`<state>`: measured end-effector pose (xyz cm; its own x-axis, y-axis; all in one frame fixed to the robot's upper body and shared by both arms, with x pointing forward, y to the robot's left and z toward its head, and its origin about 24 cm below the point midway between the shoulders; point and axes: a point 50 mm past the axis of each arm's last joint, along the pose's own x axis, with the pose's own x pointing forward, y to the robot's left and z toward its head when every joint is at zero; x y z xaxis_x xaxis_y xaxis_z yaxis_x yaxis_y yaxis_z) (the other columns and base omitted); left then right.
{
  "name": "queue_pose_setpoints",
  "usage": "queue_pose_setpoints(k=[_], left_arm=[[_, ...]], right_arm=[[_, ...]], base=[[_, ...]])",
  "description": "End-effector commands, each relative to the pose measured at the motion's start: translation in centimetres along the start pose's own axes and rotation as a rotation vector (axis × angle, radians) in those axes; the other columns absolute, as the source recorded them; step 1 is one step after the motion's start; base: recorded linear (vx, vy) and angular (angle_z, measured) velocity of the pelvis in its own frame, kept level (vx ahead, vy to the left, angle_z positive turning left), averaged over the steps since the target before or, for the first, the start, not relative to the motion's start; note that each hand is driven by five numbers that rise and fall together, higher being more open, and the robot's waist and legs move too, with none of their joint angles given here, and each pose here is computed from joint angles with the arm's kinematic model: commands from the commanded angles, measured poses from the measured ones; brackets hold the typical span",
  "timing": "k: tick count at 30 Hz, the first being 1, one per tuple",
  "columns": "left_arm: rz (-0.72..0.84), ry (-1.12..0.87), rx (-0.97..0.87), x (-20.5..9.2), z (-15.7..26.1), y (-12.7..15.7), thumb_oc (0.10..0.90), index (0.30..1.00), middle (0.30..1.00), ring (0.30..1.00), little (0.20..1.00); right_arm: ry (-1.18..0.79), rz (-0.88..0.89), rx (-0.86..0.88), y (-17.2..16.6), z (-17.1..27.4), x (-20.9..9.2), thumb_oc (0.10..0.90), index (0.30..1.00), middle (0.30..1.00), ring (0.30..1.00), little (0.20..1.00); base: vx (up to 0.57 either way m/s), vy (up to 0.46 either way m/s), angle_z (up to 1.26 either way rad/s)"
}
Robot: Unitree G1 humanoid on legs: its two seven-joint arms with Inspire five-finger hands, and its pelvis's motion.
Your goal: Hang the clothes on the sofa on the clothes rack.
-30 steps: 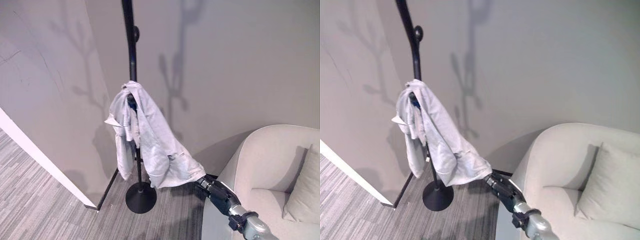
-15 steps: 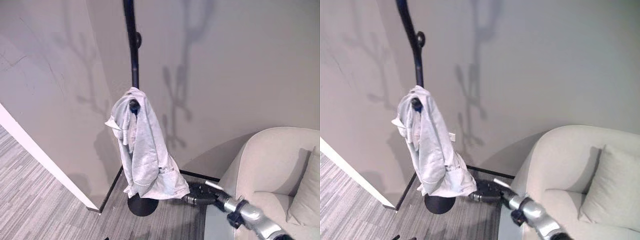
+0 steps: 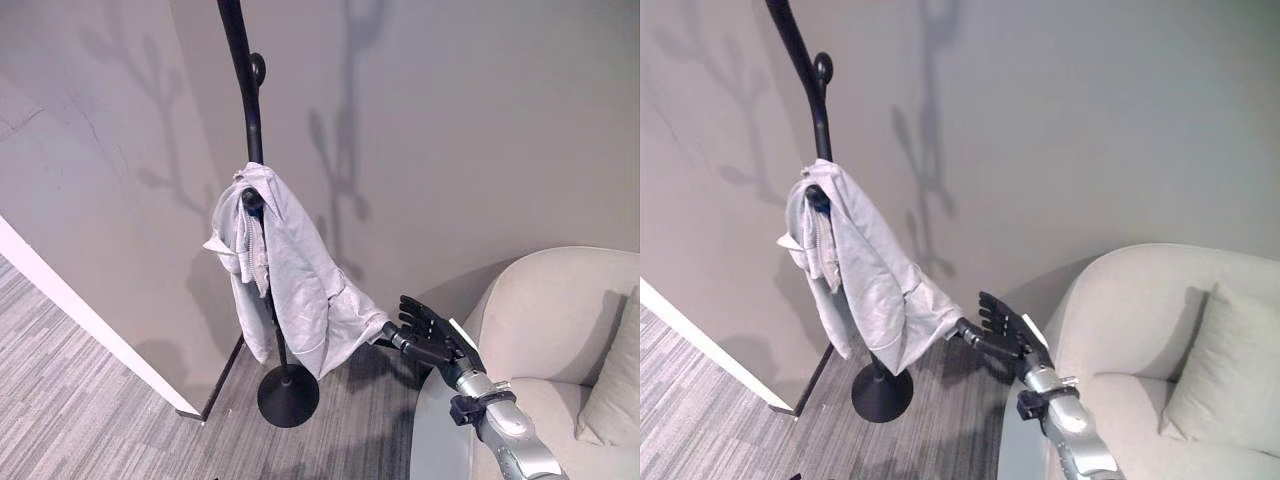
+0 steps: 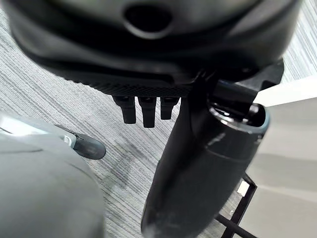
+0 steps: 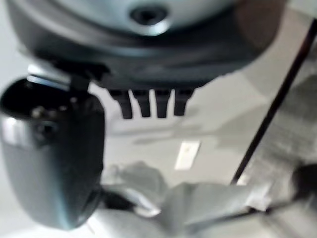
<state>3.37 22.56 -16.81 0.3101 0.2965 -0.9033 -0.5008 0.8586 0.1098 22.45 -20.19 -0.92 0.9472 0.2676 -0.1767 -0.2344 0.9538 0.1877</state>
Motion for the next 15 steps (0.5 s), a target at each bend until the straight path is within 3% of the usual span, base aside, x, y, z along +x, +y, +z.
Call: queue_pose_setpoints(k=[1, 10, 15], left_arm=[[-0.020, -0.059, 0.068, 0.4, 1.7, 0.2, 0.800, 0.900, 0.900, 0.900, 0.900], [-0.075, -0.062, 0.179, 0.4, 1.8, -0.4, 0.800, 0.900, 0.900, 0.900, 0.900], [-0.068, -0.045, 0.189, 0.4, 1.4, -0.4, 0.800, 0.900, 0.900, 0.900, 0.900]], right_arm=[[-0.212, 0.218, 0.033, 2.3, 4.5, 2.1, 0.800, 0.900, 0.900, 0.900, 0.900], [-0.191, 0.670, -0.123, 9.4, 7.5, 5.2, 0.800, 0.900, 0.900, 0.900, 0.900], [-0.257, 0.666, 0.019, 10.6, 8.6, 6.0, 0.800, 0.900, 0.900, 0.900, 0.900]], base=[[0.00, 0.000, 0.00], [0.00, -0.003, 0.03], [0.00, 0.000, 0.08]])
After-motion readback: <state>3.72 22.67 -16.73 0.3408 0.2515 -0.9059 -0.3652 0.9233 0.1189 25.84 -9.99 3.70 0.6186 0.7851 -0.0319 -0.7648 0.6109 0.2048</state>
